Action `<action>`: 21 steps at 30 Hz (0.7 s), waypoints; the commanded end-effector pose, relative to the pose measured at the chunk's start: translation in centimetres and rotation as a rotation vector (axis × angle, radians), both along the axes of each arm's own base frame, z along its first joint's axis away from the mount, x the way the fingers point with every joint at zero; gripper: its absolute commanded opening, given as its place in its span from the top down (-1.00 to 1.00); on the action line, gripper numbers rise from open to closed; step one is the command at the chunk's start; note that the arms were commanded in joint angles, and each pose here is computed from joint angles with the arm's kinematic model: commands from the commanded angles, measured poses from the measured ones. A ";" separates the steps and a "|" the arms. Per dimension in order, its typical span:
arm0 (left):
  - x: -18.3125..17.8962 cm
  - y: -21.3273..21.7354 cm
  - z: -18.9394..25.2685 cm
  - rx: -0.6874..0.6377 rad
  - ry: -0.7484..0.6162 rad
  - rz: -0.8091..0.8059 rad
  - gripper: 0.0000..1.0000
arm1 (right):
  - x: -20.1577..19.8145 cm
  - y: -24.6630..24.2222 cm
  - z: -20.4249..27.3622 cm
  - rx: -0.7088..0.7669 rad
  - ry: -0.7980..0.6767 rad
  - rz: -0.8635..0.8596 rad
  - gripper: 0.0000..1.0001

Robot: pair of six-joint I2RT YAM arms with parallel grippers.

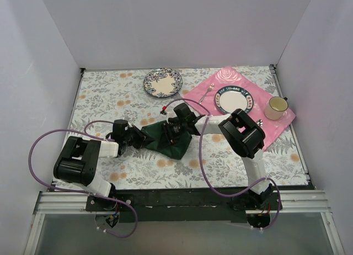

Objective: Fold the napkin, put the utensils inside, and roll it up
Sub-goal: Roll the napkin with the utensil

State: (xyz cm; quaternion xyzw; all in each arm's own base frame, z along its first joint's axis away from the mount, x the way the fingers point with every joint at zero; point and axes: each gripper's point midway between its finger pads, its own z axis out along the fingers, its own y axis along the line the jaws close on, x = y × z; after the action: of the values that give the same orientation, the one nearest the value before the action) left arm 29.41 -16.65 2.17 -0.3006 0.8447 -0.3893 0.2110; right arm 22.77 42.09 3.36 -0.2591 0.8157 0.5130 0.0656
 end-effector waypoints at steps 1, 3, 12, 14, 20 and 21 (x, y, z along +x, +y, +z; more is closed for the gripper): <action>-2.6 2.4 -4.8 0.150 0.145 0.029 1.00 | 0.9 -2.9 -1.0 -0.231 -0.126 0.022 0.08; -2.9 2.4 -5.0 0.152 0.154 0.027 1.00 | 0.7 -3.8 -0.7 -0.281 -0.164 0.056 -0.14; -2.9 2.1 -4.6 0.141 0.163 0.013 1.00 | 3.1 -4.1 4.0 -0.523 -0.665 0.104 -0.42; -2.7 1.9 -4.2 0.131 0.163 0.008 1.00 | 3.2 -3.2 4.9 -0.560 -0.783 0.097 -0.47; -2.6 1.7 -3.7 0.123 0.170 0.004 1.00 | 2.3 -0.4 4.7 -0.557 -0.867 0.092 -0.57; -2.6 1.7 -3.7 0.123 0.174 0.005 1.00 | 2.2 0.0 4.8 -0.550 -0.877 0.091 -0.57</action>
State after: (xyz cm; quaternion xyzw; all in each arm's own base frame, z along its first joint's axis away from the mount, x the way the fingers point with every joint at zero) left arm 29.72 -16.80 1.92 -0.2966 0.8521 -0.3813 0.2016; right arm 22.87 41.30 6.26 -0.4935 0.8163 0.1637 0.2516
